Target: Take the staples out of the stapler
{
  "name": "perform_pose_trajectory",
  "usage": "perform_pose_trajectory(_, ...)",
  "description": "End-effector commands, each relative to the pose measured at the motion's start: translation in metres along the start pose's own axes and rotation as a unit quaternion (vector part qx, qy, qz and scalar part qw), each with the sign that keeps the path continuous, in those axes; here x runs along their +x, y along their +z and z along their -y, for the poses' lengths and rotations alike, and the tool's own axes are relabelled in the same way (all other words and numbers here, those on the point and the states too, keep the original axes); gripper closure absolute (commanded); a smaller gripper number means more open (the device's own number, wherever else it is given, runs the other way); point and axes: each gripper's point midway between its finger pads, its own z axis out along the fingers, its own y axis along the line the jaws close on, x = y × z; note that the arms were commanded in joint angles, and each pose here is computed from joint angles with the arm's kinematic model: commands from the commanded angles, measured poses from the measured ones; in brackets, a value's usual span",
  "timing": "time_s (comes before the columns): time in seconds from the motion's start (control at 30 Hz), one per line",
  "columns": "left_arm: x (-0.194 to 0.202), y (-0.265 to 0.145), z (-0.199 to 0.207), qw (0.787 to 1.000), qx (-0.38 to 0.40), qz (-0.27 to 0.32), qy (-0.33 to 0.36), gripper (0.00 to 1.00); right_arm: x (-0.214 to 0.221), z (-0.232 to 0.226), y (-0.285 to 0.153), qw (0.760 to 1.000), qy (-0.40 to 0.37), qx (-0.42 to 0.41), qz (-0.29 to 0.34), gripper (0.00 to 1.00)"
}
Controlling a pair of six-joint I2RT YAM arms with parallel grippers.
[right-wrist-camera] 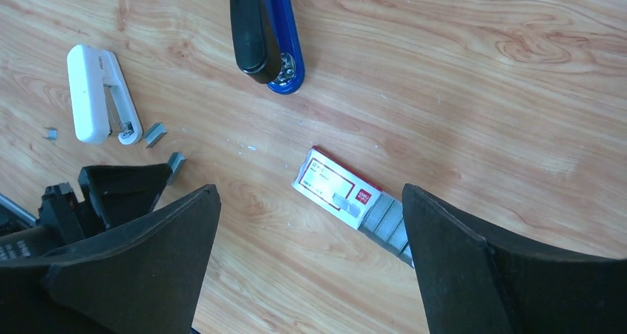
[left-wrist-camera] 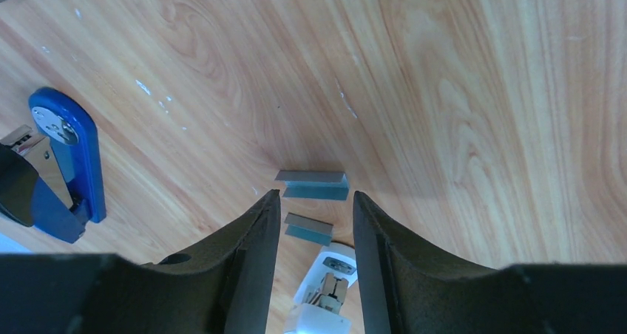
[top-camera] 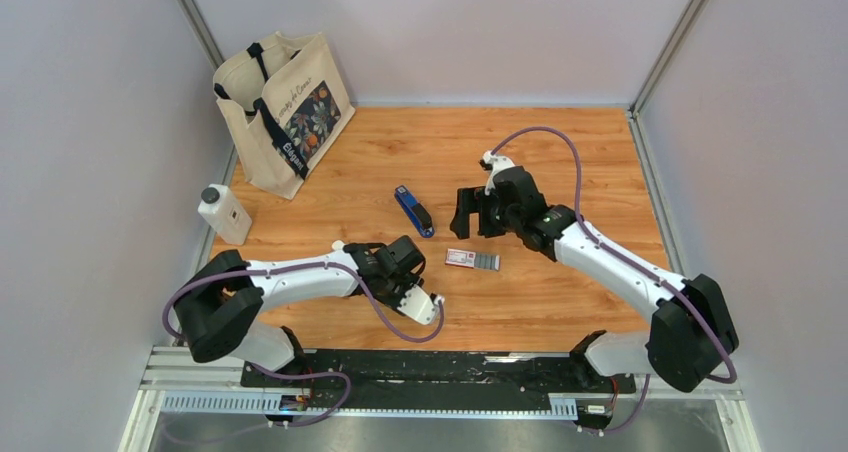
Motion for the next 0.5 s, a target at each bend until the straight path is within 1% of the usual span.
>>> perform_pose_trajectory(0.0, -0.001, -0.001, -0.017, 0.998, -0.012, -0.013, 0.057, 0.50, -0.025, -0.008, -0.015, 0.998, 0.008, -0.016, 0.065, 0.03)
perform_pose_trajectory(0.13, 0.003, 0.001, -0.012, 0.996, 0.002, -0.020, 0.090, 0.49, -0.023, -0.008, -0.018, 0.997, 0.012, -0.021, 0.069, 0.02)
perform_pose_trajectory(0.4, -0.003, 0.007, -0.017, 0.995, -0.003, -0.022, 0.101, 0.47, -0.025, -0.009, -0.020, 0.997, 0.013, -0.026, 0.074, 0.02)
perform_pose_trajectory(0.43, -0.004, 0.009, -0.017, 0.994, -0.001, -0.021, 0.104, 0.41, -0.027, -0.009, -0.021, 0.997, 0.014, -0.027, 0.075, 0.02)
perform_pose_trajectory(0.47, -0.005, 0.010, -0.018, 0.994, -0.004, -0.021, 0.105, 0.39, -0.027, -0.008, -0.022, 0.997, 0.013, -0.026, 0.075, 0.02)
